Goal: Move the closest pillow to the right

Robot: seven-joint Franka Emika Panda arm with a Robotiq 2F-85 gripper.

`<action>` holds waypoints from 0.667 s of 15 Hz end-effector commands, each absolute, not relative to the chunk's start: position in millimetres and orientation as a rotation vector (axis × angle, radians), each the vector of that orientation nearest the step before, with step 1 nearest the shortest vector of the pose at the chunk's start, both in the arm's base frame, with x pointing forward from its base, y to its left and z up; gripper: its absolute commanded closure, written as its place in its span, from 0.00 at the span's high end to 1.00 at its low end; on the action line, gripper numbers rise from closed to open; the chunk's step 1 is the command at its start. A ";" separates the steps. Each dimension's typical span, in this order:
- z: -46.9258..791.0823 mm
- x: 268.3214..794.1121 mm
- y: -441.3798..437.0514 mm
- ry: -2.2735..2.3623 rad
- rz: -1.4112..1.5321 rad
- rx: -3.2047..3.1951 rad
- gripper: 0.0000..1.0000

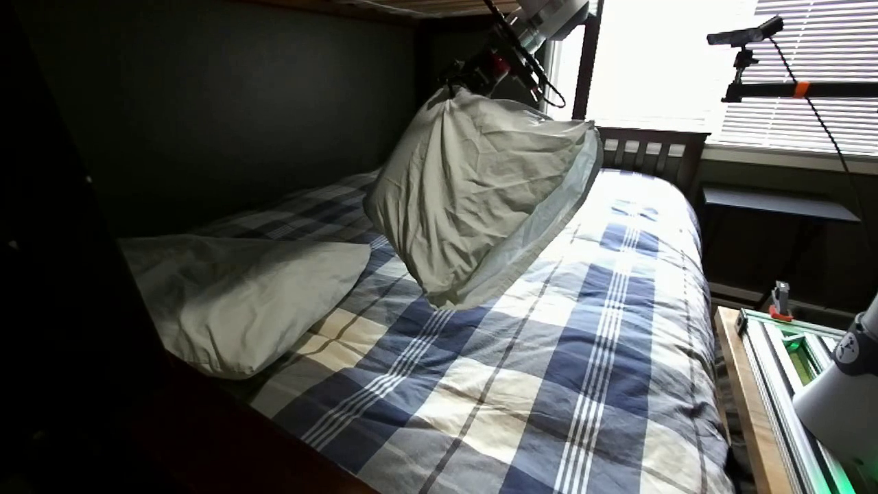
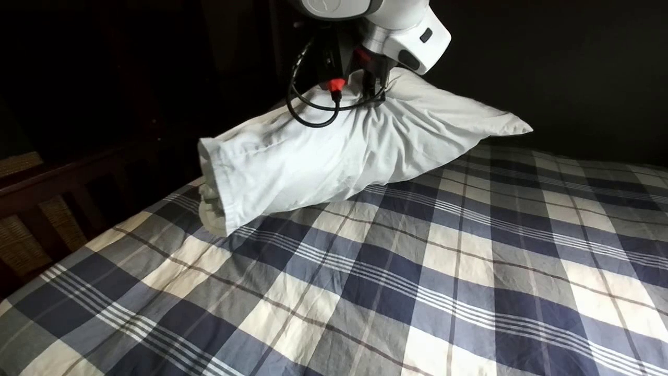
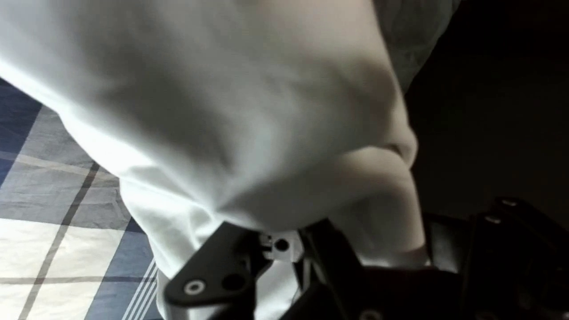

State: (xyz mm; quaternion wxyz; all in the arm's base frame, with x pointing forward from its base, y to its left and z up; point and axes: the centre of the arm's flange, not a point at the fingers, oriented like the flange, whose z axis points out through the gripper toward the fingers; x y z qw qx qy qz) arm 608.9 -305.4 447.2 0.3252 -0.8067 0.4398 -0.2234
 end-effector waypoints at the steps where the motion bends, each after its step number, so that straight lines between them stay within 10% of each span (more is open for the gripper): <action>1: 482.0 667.9 -341.3 1.291 -0.692 -1.947 0.00; 10: 451.9 727.1 -448.3 1.601 -0.923 -1.638 0.00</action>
